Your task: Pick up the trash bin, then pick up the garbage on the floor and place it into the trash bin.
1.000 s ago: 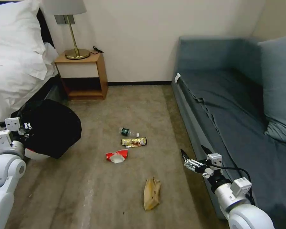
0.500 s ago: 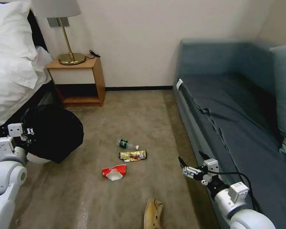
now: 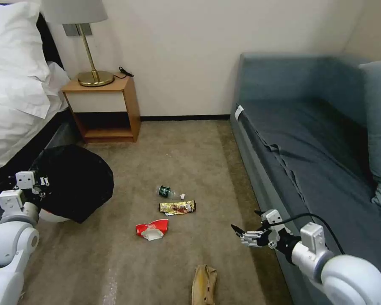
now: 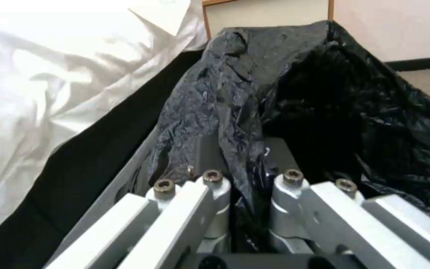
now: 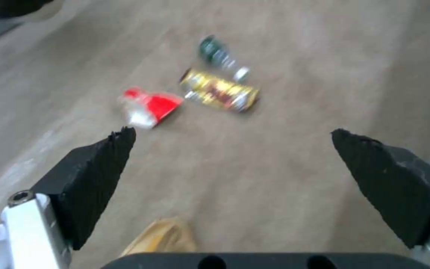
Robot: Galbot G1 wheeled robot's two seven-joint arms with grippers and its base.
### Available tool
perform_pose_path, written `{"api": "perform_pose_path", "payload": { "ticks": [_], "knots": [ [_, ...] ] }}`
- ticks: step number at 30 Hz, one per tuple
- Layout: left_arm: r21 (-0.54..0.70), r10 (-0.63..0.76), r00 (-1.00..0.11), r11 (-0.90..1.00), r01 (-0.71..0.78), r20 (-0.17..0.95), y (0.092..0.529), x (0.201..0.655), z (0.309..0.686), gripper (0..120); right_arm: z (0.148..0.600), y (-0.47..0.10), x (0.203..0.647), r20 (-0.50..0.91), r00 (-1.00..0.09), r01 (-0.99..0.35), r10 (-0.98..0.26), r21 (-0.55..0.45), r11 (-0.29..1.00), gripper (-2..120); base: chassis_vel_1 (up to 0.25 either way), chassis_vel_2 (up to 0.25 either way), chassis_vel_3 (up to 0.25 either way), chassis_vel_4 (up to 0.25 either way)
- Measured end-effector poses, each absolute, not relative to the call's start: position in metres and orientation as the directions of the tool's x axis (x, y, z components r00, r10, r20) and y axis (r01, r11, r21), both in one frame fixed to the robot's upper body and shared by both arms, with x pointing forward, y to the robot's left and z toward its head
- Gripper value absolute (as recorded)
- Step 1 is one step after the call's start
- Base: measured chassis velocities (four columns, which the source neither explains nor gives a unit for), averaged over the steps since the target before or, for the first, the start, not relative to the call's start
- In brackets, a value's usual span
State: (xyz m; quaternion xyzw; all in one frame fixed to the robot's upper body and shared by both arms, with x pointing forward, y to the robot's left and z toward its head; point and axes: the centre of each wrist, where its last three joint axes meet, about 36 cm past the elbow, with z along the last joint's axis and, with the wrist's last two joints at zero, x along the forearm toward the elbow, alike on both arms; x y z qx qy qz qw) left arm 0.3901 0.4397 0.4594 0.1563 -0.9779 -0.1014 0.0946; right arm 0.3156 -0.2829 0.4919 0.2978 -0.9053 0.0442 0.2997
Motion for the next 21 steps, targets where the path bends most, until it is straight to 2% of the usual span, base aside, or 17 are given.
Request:
{"api": "perform_pose_path", "payload": {
  "ticks": [7, 12, 21],
  "knots": [
    [0.259, -0.307, -0.942, 0.929, -0.265, 0.137, 0.436, 0.39, 0.463, 5, 0.469, -0.268, 0.355, 0.627, -0.535, -0.615, -0.566, 0.17, 0.77, 100, 0.0, 0.0, 0.0, 0.0],
    [0.264, -0.294, -0.944, 0.932, -0.248, 0.147, 0.431, 0.376, 0.465, 5, 0.434, -0.234, 0.384, 0.662, -0.437, -0.621, -0.609, 0.268, 0.737, 100, 0.0, 0.0, 0.0, 0.0],
    [0.272, -0.29, -0.942, 0.932, -0.239, 0.167, 0.448, 0.355, 0.453, 5, 0.407, -0.193, 0.411, 0.692, -0.351, -0.656, -0.63, 0.298, 0.693, 100, 0.0, 0.0, 0.0, 0.0]
  ]
}}
